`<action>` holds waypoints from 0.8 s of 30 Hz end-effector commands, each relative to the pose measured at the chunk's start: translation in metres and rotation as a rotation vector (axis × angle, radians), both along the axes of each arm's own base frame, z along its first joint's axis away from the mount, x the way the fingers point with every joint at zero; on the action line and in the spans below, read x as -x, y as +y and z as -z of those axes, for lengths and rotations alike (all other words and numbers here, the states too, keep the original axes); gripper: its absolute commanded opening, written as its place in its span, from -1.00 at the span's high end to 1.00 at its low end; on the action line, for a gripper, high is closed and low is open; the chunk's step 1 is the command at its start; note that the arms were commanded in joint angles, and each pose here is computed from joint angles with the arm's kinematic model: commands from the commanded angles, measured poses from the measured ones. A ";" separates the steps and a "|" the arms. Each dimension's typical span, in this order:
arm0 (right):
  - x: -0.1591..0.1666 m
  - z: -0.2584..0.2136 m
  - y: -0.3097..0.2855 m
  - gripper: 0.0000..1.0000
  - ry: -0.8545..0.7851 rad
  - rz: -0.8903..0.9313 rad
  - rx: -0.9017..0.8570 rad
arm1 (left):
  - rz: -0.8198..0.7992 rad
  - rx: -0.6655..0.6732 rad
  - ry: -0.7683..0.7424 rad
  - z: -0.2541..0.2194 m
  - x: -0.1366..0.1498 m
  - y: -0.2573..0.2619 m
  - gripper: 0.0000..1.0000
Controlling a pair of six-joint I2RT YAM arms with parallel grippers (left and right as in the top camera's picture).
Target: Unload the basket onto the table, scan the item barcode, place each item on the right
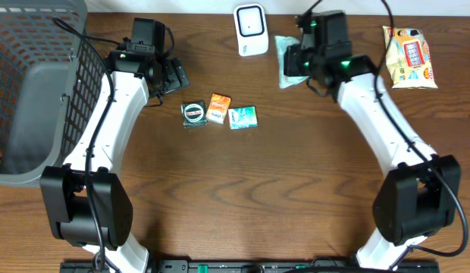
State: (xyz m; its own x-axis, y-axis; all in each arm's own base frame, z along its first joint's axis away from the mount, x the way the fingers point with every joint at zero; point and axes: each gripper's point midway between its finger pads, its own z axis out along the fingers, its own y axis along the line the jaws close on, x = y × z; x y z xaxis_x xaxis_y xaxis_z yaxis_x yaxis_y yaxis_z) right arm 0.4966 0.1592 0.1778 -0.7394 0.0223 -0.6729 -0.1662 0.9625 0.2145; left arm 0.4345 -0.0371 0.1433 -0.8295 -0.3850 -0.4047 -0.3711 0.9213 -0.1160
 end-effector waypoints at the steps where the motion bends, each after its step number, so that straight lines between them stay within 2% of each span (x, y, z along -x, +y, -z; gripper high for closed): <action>1: -0.011 0.002 -0.062 0.98 -0.106 0.201 0.570 | -0.005 -0.007 -0.001 -0.001 -0.001 0.001 -0.96; 3: -0.009 0.011 -0.066 0.98 -0.098 0.190 0.745 | -0.005 -0.008 -0.001 -0.001 -0.001 0.001 -0.96; 7: -0.008 0.038 -0.075 0.98 -0.057 0.217 0.955 | -0.005 -0.007 -0.001 -0.001 -0.001 0.001 -0.95; 13: -0.002 0.099 -0.069 0.95 0.042 0.163 1.085 | -0.005 -0.008 -0.001 -0.001 -0.001 0.001 -0.96; 16: 0.005 0.118 -0.054 0.81 0.073 0.094 1.080 | -0.005 -0.008 -0.001 -0.001 -0.001 0.001 -0.96; 18: 0.013 0.132 -0.035 0.56 0.105 0.017 1.006 | -0.005 -0.008 -0.001 -0.001 -0.001 0.001 -0.96; 21: 0.026 0.150 -0.010 0.55 0.159 -0.079 0.888 | -0.005 -0.008 -0.001 -0.001 -0.001 0.001 -0.96; 24: 0.039 0.163 0.007 0.48 0.215 -0.079 0.757 | -0.005 -0.008 -0.001 -0.001 -0.001 0.001 -0.96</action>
State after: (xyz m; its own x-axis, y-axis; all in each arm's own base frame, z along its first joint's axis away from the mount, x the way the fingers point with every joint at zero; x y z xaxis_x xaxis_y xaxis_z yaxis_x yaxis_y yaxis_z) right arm 0.4661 0.1419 0.0252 -0.8109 -0.5179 -0.2724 -0.2729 0.7465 -0.6068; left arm 0.4345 -0.0371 0.1433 -0.8295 -0.3850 -0.4047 -0.3711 0.9213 -0.1160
